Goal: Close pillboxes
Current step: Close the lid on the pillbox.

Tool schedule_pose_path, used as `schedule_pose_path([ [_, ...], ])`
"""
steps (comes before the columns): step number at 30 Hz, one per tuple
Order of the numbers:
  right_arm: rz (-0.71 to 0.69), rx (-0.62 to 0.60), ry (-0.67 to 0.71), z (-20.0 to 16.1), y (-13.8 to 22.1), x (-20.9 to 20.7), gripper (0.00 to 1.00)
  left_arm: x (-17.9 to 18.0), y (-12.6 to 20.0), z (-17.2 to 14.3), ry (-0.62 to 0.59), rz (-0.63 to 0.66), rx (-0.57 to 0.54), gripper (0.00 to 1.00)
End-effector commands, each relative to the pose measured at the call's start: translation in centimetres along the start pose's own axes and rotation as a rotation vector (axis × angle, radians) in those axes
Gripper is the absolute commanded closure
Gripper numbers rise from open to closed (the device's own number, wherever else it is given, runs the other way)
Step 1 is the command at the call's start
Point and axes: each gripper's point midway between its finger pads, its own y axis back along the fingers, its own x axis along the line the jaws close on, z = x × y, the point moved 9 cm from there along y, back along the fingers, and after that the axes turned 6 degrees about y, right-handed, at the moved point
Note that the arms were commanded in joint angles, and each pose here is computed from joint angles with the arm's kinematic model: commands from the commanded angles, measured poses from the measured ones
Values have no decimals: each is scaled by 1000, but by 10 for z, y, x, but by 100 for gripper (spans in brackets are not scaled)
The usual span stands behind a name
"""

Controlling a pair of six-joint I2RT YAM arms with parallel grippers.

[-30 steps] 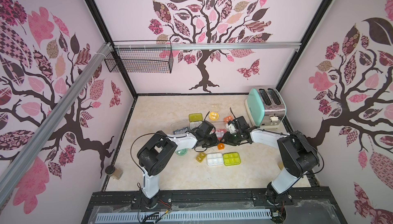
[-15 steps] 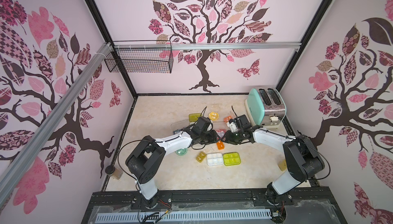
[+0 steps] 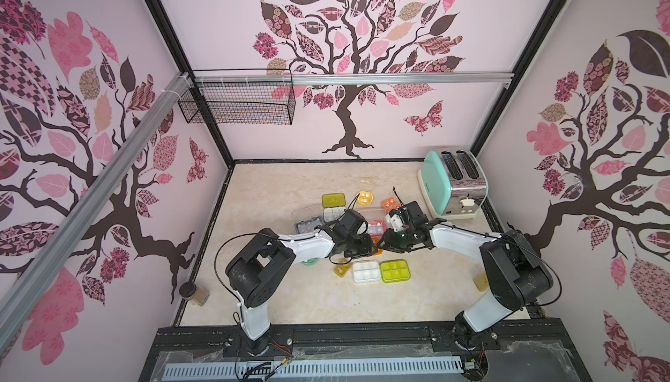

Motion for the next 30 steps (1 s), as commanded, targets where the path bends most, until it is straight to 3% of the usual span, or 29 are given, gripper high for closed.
schedule_pose_path([
  [1,10,23,0,-4,-7,0,68,5,-7,0,5,11,4,65],
  [19,-1,42,-11,-6,-17,-5,73,12,-8,9,31,13,-24,69],
  [24,-1,42,-9,-7,-18,-5,74,19,-9,12,45,32,-41,79],
  [30,-1,44,-11,-7,-18,-5,75,21,-13,15,45,39,-41,77],
])
